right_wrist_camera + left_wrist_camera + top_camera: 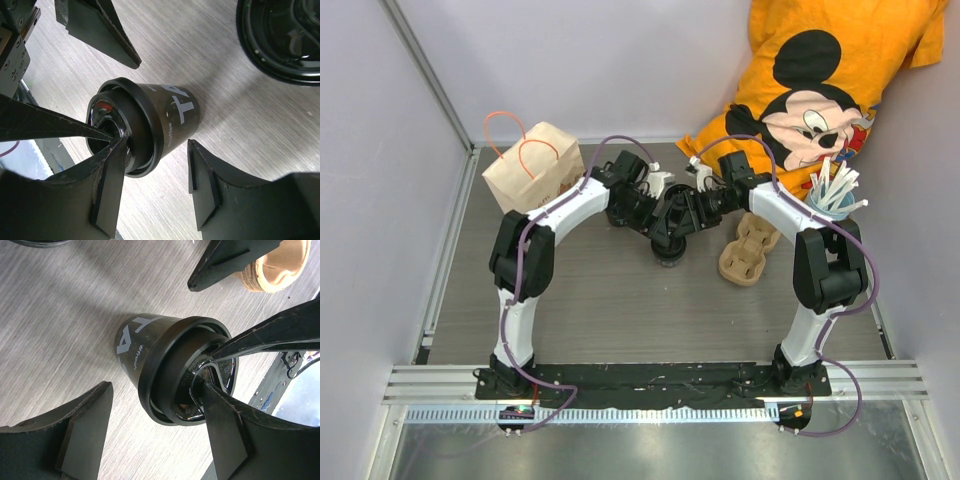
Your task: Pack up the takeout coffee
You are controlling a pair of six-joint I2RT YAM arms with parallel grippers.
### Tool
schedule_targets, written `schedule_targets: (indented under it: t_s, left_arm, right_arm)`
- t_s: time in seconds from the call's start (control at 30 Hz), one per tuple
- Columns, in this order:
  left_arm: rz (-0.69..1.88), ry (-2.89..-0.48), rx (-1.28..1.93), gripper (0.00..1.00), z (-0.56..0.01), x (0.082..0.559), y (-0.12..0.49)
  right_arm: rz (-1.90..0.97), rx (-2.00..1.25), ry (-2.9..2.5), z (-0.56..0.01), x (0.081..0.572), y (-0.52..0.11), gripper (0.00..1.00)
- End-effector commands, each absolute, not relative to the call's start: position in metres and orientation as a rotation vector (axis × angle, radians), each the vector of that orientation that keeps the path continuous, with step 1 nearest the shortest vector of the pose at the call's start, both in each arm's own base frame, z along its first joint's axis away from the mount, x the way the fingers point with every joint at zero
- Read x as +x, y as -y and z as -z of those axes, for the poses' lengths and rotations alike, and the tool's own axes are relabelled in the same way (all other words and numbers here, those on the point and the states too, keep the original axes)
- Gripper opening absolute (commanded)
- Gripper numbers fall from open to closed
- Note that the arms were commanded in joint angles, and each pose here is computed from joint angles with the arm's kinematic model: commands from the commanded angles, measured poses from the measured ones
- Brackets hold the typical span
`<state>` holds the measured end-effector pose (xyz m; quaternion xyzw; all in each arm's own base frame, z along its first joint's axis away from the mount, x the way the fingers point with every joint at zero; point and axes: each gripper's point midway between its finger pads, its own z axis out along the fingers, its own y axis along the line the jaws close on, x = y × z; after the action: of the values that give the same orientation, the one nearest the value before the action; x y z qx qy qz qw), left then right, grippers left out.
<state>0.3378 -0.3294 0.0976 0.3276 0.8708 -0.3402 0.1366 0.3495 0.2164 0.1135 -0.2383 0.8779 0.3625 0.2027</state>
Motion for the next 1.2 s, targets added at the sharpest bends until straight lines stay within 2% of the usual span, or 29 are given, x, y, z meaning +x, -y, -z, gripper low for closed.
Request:
schedule_targets:
  t_s: [0.0,0.67,1.17]
  left_arm:
    - [0.662,-2.753,0.984,0.74,-0.033,0.337,0.277]
    - [0.846,-2.626,0.950,0.76,-0.084,0.355,0.308]
    - [0.996,-2.578,0.909,0.78,-0.113,0.348,0.323]
  right_arm:
    - [-0.963,-0.679,-2.399,-0.125,0.367,-0.217,0.56]
    - [-0.965,-0.672,-2.385,-0.134,0.373,-0.218,0.56]
    - [-1.132,-0.644,-2.374,-0.143,0.363,-0.228,0.60]
